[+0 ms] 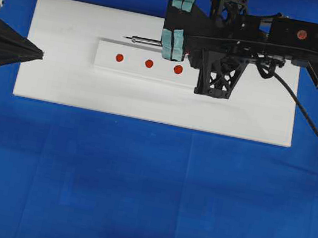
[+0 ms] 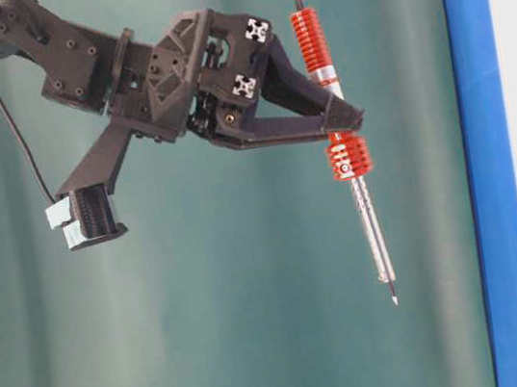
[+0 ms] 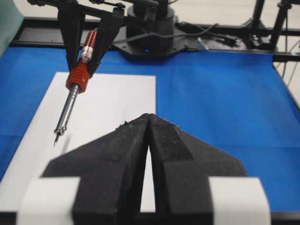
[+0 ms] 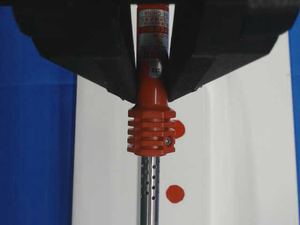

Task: Touch the tip of the soldering iron to the mark.
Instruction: 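Lift the iron tip up and move it right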

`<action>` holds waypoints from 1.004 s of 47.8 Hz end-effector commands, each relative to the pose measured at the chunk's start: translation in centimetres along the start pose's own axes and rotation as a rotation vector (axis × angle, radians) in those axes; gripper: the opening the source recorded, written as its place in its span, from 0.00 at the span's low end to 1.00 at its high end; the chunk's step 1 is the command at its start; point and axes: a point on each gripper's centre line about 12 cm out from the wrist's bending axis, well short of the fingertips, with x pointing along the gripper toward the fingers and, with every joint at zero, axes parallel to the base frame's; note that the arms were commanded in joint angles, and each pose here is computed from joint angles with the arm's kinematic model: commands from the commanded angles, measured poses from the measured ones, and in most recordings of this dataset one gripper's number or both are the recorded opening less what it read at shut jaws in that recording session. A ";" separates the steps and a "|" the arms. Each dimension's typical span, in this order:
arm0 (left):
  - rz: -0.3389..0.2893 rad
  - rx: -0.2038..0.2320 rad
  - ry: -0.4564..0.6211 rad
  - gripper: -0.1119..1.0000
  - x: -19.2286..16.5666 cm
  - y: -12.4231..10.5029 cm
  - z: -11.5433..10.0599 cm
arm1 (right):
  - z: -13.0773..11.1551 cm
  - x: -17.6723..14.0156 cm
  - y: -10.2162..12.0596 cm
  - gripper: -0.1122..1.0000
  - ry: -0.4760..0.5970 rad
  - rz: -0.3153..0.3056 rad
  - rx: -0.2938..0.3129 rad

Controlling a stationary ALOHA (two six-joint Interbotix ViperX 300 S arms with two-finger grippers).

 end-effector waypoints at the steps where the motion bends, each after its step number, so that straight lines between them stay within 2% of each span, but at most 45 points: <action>1: -0.002 0.001 -0.014 0.10 0.2 0.0 0.4 | 1.1 -1.8 -0.3 0.16 -0.061 -0.003 0.010; 20: -0.003 0.003 -0.009 0.10 0.2 -0.1 0.4 | 0.2 -1.9 -0.3 0.16 -0.041 -0.003 0.014; 41: -0.002 -0.009 -0.009 0.10 0.2 0.0 0.4 | -4.1 -3.6 -0.3 0.16 -0.020 0.000 0.023; 48: -0.001 -0.009 -0.008 0.10 0.2 0.0 0.3 | -4.7 -3.9 -0.3 0.16 -0.018 0.000 0.022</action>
